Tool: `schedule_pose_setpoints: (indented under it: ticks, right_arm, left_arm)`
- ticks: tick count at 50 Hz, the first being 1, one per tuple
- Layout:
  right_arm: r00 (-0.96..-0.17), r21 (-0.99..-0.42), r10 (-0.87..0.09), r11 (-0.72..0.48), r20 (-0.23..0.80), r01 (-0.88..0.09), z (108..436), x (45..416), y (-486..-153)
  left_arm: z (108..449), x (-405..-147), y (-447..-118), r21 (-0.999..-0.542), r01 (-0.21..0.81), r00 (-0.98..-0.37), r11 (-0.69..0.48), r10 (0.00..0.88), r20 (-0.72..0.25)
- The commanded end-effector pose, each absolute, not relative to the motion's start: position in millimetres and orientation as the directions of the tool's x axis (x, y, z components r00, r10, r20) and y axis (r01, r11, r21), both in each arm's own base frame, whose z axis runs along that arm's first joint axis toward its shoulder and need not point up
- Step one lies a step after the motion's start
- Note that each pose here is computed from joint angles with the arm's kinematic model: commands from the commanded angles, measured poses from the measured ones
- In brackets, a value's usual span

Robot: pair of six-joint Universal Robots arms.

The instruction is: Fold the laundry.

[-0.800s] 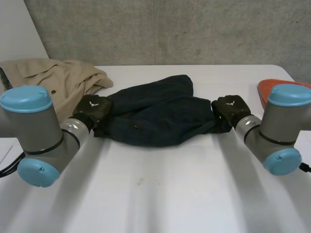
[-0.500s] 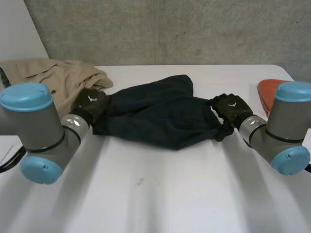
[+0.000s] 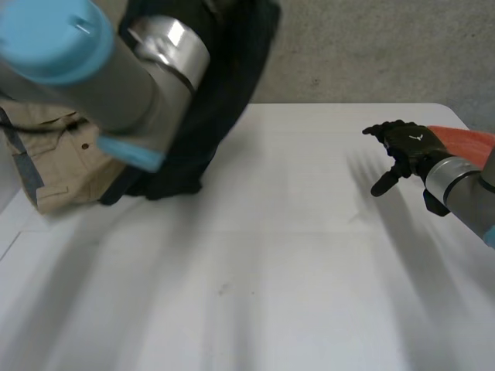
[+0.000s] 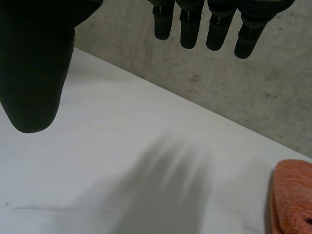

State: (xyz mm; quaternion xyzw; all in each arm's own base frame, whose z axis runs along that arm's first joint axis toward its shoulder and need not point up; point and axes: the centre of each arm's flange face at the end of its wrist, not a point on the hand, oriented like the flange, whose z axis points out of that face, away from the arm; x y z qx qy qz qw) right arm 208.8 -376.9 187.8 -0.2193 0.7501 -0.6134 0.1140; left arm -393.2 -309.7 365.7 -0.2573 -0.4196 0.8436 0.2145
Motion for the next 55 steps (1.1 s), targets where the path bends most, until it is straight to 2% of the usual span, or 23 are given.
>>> schedule_pose_setpoints:
  ticks: [1,2,6,8,9,13,15,17,18,21,23,27,30,35,38,43,49,52,55]
  right_arm:
    - [-0.880,-0.970,-0.464,0.149,0.101,-0.190,187,202,-383]
    - [-0.878,-0.969,-0.467,0.153,0.101,-0.193,184,201,-383]
    - [-0.869,-0.966,-0.481,0.152,0.114,-0.211,181,201,-383]
    - [-0.862,-0.964,-0.490,0.142,0.128,-0.224,181,201,-382]
    - [-0.858,-0.963,-0.496,0.136,0.136,-0.231,181,202,-382]
    - [-0.830,-0.958,-0.530,0.103,0.174,-0.267,184,204,-379]
    - [-0.806,-0.955,-0.560,0.079,0.194,-0.285,187,207,-375]
    - [-0.786,-0.953,-0.582,0.059,0.208,-0.296,190,210,-371]
    - [-0.751,-0.948,-0.618,0.028,0.233,-0.317,194,214,-363]
    - [-0.684,-0.933,-0.673,-0.022,0.280,-0.360,196,222,-349]
    - [-0.646,-0.921,-0.699,-0.047,0.307,-0.387,194,228,-342]
    - [-0.548,-0.875,-0.743,-0.103,0.383,-0.472,187,242,-324]
    - [-0.495,-0.854,-0.766,-0.131,0.410,-0.504,181,253,-313]
    - [-0.443,-0.835,-0.793,-0.144,0.418,-0.531,165,268,-302]
    - [-0.427,-0.825,-0.794,-0.158,0.432,-0.542,155,276,-301]
    - [-0.443,-0.816,-0.765,-0.181,0.468,-0.549,140,287,-308]
    - [-0.510,-0.814,-0.693,-0.197,0.510,-0.547,128,294,-326]
    - [-0.541,-0.818,-0.664,-0.195,0.516,-0.541,131,292,-332]
    - [-0.564,-0.834,-0.664,-0.174,0.492,-0.523,139,290,-328]
  left_arm:
    - [259,-422,-286,-0.978,-0.084,-0.627,-0.192,0.773,-0.098]
    - [243,-425,-277,-0.987,-0.061,-0.582,-0.151,0.809,-0.088]
    - [224,-427,-262,-0.992,-0.005,-0.493,-0.128,0.863,-0.109]
    - [227,-424,-261,-0.988,0.009,-0.491,-0.152,0.860,-0.136]
    - [230,-422,-263,-0.986,0.014,-0.502,-0.166,0.851,-0.151]
    - [258,-402,-274,-0.973,0.036,-0.608,-0.227,0.768,-0.202]
    - [273,-387,-278,-0.971,0.057,-0.682,-0.231,0.701,-0.207]
    - [275,-376,-278,-0.974,0.085,-0.728,-0.208,0.655,-0.203]
    - [275,-359,-273,-0.978,0.132,-0.782,-0.159,0.590,-0.201]
    - [262,-338,-258,-0.974,0.217,-0.815,-0.072,0.535,-0.221]
    - [254,-329,-248,-0.965,0.259,-0.813,-0.036,0.531,-0.238]
    - [223,-309,-223,-0.917,0.396,-0.768,0.043,0.563,-0.305]
    - [203,-294,-220,-0.881,0.463,-0.753,0.097,0.567,-0.334]
    - [184,-273,-228,-0.846,0.508,-0.761,0.163,0.545,-0.353]
    - [171,-262,-239,-0.834,0.515,-0.767,0.197,0.539,-0.347]
    - [151,-255,-258,-0.815,0.541,-0.752,0.206,0.551,-0.360]
    - [130,-252,-288,-0.769,0.622,-0.697,0.146,0.552,-0.458]
    - [131,-258,-291,-0.746,0.658,-0.655,0.101,0.565,-0.501]
    - [147,-265,-281,-0.740,0.668,-0.640,0.077,0.566,-0.519]
